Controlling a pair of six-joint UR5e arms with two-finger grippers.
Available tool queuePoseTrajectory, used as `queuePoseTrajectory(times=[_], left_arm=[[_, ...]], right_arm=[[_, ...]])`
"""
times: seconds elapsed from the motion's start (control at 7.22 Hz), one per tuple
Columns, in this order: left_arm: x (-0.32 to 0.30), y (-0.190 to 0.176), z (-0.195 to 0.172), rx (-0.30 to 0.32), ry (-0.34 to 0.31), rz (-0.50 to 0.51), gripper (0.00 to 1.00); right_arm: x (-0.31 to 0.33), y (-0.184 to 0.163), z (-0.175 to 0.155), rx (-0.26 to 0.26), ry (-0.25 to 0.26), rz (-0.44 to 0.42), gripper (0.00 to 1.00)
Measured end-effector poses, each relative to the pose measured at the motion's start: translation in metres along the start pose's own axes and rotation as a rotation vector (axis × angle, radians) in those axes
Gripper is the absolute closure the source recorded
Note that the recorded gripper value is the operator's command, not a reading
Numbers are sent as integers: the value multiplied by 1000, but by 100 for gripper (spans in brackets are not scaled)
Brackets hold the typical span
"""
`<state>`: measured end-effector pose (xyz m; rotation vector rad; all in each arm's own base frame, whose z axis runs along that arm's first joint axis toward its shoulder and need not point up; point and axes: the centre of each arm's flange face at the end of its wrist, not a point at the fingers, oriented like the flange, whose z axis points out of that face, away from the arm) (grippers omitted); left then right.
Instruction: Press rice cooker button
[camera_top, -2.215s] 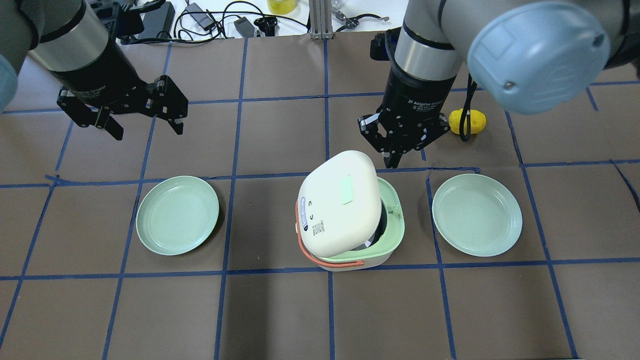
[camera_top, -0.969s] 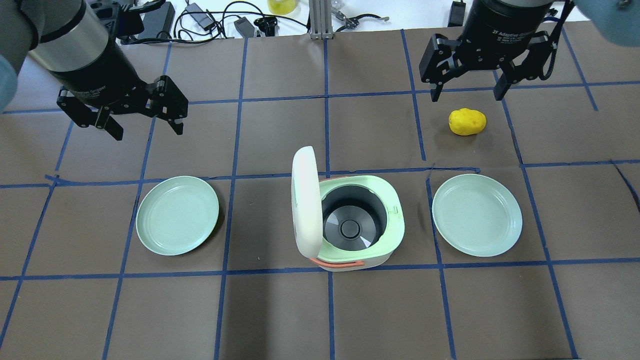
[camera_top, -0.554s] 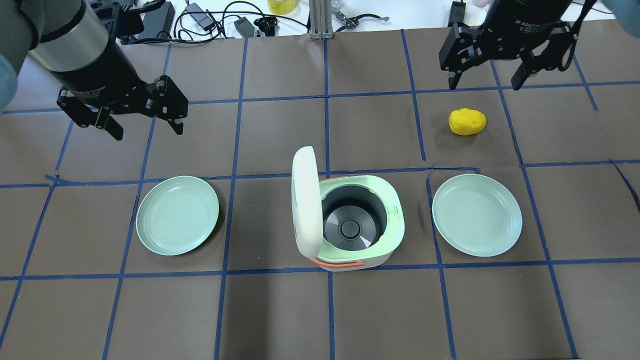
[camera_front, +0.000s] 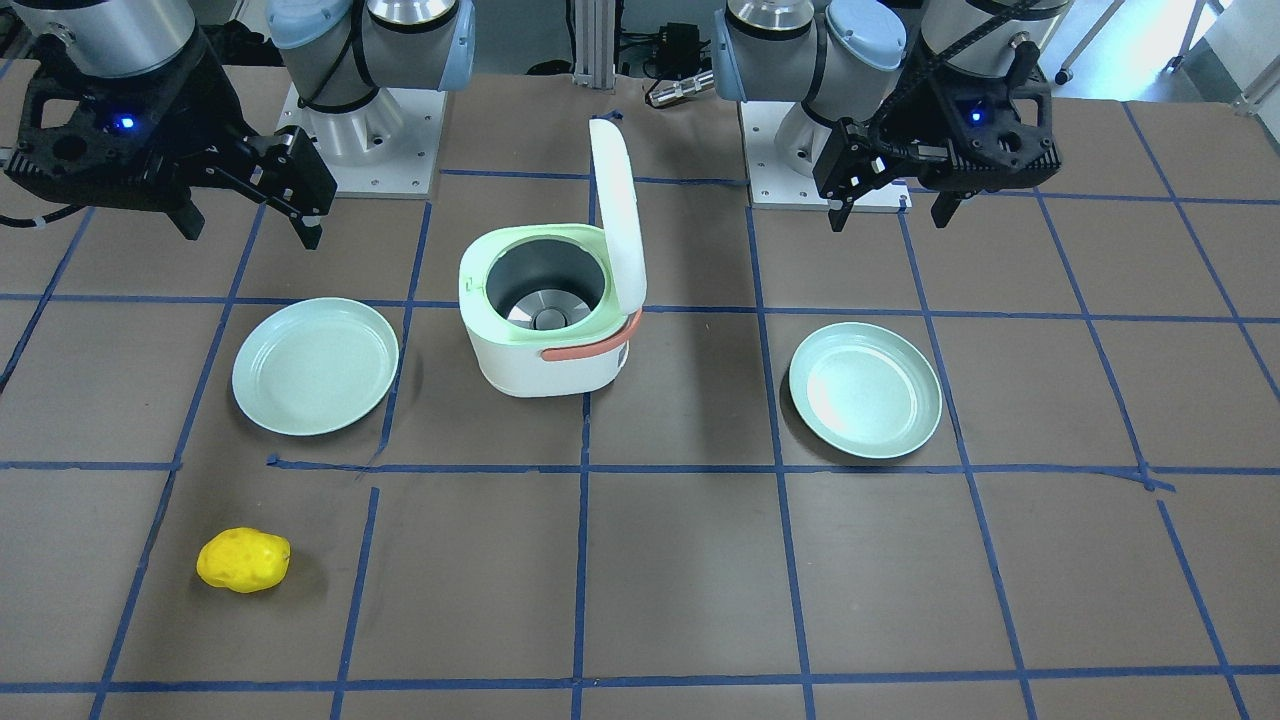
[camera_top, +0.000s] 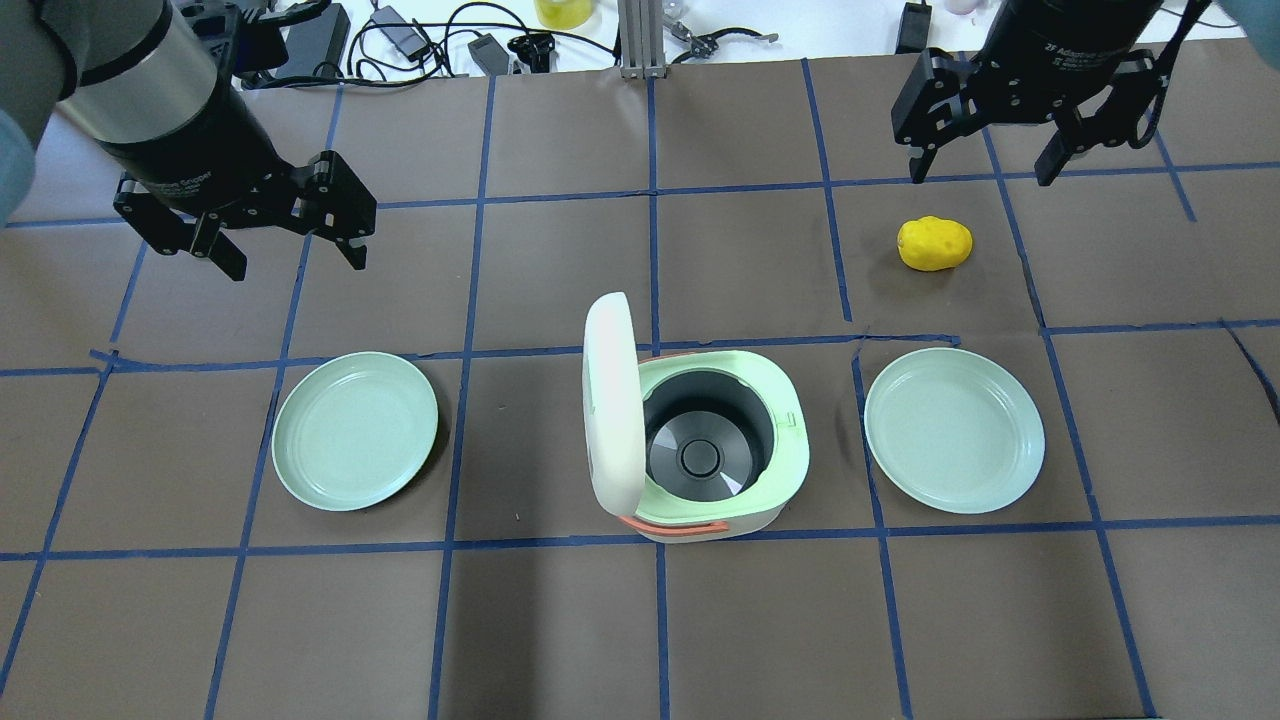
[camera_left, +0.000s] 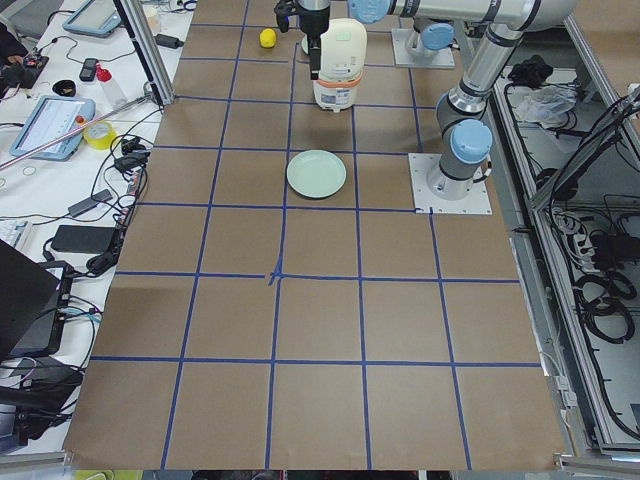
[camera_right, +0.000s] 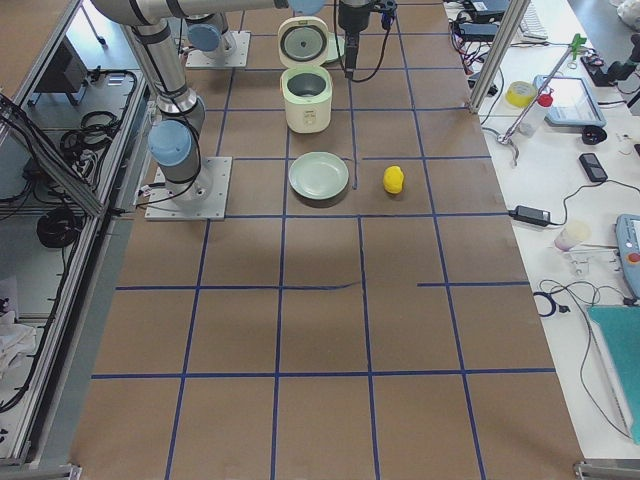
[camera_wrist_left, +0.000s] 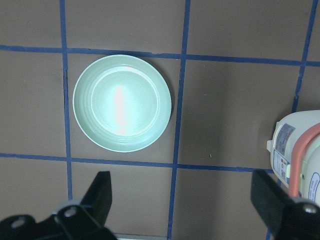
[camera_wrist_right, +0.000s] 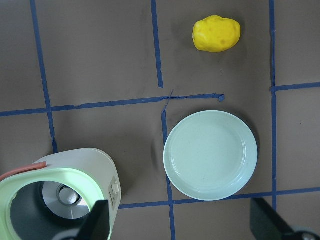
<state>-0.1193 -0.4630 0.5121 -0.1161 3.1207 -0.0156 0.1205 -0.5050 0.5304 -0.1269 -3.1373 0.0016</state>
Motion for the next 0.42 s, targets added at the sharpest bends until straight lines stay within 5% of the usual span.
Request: queuePoseTrajectory(times=[0.42], left_arm=[[0,0,0,0,0,0,0]], right_arm=[[-1,1,1,-3,-8,-1,0]])
